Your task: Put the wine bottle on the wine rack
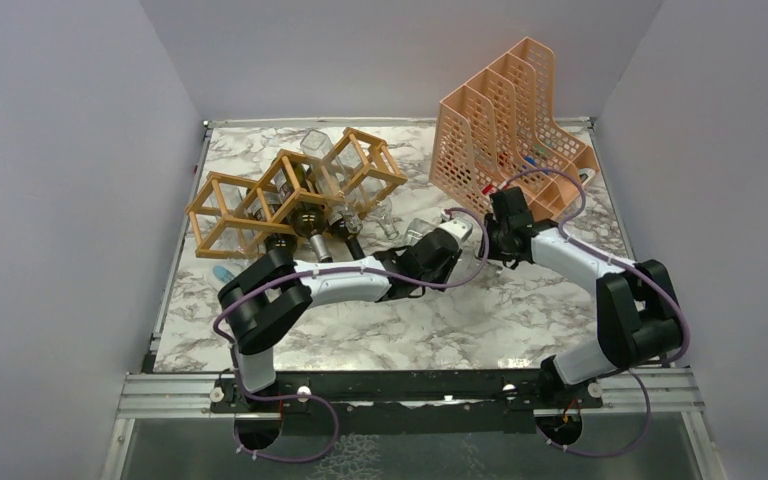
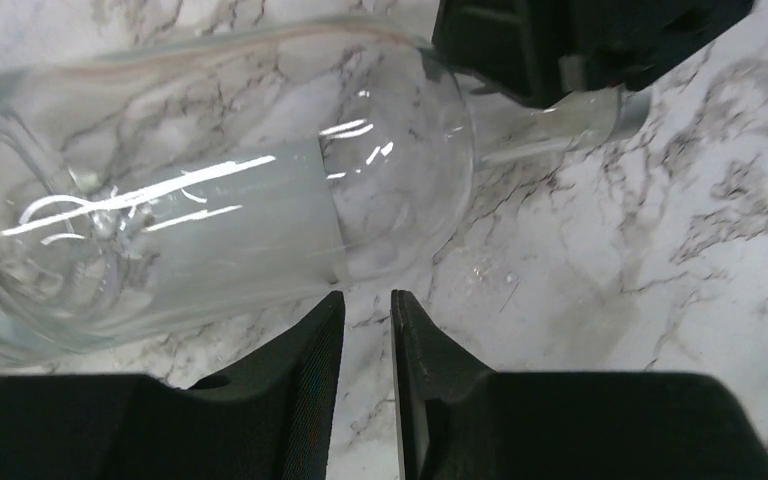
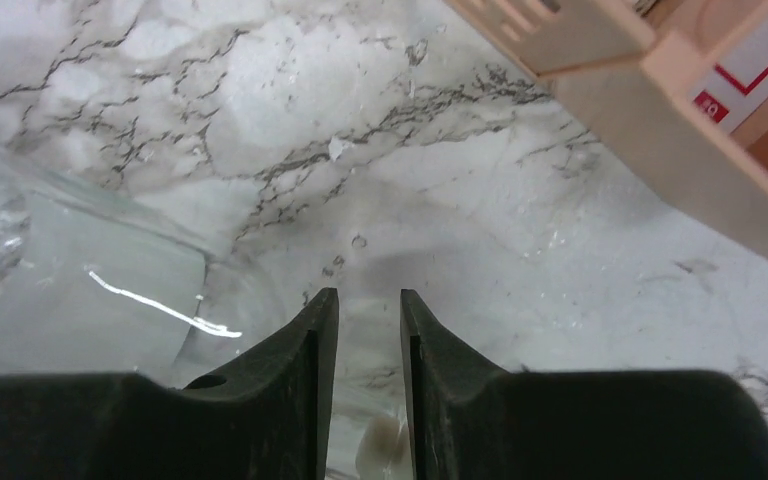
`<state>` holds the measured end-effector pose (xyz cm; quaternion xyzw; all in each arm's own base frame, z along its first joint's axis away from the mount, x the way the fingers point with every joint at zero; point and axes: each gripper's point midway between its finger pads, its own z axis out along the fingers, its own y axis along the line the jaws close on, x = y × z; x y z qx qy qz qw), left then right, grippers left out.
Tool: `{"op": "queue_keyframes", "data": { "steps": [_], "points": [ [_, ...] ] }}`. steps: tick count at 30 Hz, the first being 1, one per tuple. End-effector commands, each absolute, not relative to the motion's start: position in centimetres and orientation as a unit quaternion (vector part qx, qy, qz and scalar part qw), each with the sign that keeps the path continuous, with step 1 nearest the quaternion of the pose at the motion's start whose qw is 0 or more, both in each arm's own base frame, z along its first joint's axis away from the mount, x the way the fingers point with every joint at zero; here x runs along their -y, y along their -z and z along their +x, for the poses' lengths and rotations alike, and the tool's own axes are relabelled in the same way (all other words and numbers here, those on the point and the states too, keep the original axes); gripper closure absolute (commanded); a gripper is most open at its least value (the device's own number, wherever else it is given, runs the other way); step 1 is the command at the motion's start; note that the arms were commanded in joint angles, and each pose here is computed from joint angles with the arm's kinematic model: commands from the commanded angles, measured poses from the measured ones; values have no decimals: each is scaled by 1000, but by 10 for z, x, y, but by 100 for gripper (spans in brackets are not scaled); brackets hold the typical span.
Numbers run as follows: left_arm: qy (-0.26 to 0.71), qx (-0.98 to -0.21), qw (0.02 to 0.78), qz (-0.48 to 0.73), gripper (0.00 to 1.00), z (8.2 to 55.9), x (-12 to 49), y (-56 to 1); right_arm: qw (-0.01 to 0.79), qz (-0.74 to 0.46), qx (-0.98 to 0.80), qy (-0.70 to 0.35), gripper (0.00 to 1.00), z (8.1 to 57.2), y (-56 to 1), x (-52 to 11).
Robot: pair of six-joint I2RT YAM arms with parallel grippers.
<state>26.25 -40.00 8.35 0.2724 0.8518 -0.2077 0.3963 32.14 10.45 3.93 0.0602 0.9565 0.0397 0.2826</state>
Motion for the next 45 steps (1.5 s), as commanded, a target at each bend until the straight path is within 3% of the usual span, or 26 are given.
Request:
{"op": "queue_keyframes", "data": {
  "steps": [1, 11, 25, 36, 45],
  "points": [
    [176, -868, 388, 255, 72, 260, 387, -64, 261, 64, -956, -116, 67, 299, -49, -127],
    [152, -863, 410, 253, 72, 269, 380, -72, 217, 66, -951, -210, 64, 250, -56, -150],
    [167, -857, 416, 255, 72, 268, 385, -84, 259, 29, -939, -225, 50, 226, -76, -157],
    [176, -851, 429, 247, 72, 268, 382, -106, 259, 16, -948, -184, 43, 234, -47, -155],
    [203, -818, 492, 220, 66, 269, 367, -187, 291, 14, -943, -162, 43, 258, -38, -156]
  ]
}}
